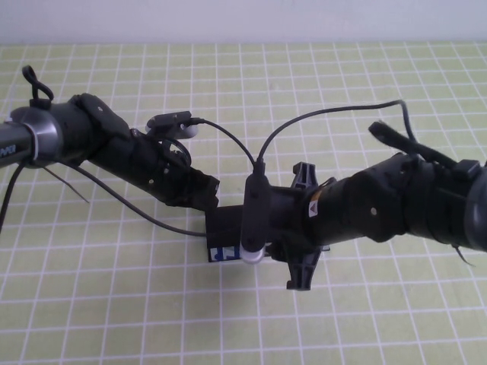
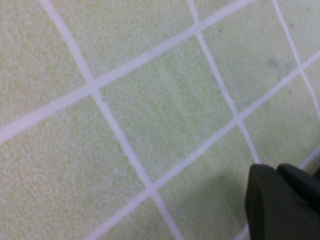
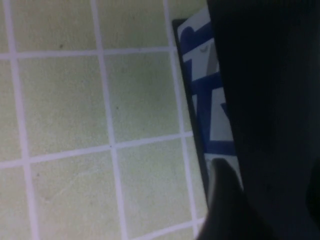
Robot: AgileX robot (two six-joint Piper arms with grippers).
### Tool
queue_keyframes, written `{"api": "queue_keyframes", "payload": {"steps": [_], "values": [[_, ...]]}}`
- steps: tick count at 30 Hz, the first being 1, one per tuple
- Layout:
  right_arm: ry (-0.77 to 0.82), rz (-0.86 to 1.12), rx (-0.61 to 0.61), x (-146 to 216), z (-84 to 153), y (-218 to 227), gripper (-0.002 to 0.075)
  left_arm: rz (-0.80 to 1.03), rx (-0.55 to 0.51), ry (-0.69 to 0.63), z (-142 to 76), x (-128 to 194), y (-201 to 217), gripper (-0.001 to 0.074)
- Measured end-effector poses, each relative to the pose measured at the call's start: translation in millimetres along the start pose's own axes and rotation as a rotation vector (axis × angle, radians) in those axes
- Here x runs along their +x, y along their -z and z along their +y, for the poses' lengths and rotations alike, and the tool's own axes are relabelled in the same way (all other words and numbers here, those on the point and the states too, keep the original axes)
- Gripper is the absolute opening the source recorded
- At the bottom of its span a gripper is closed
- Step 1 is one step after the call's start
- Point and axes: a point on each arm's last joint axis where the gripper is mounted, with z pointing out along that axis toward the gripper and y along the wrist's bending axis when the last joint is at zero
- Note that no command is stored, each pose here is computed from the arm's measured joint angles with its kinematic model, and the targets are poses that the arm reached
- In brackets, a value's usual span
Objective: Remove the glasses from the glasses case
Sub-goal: Pick up the glasses from the glasses case
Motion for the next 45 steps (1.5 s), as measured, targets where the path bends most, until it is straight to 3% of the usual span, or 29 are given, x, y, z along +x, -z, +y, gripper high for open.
{"api": "queue_keyframes", "payload": {"steps": [17,20,23,25,33,45], "values": [[0.123,0.002,0.079,6.0,-3.7,-33.8,0.03,0.005,-0.005,-0.013,0.5,0.4,0.0,-0.0004],[0.135,0.002,0.082,6.2,-3.9,-34.5,0.0237,0.004,-0.007,-0.015,0.6,0.3,0.0,-0.0004],[0.15,0.0,0.085,4.9,-4.2,-33.6,0.0101,-0.009,-0.016,-0.018,1.9,-1.2,0.7,-0.0004],[0.151,-0.005,0.092,3.3,-5.5,-29.3,0.0058,-0.01,-0.019,-0.021,2.1,-1.5,0.8,-0.0004],[0.152,-0.047,0.145,-6.1,-13.3,-4.8,0.0013,0.01,-0.001,-0.022,0.3,0.0,1.0,-0.0004],[0.095,-0.063,0.148,-5.7,-15.4,-3.2,0.0006,-0.01,0.005,-0.05,-6.1,-6.8,10.7,-0.0004]]}}
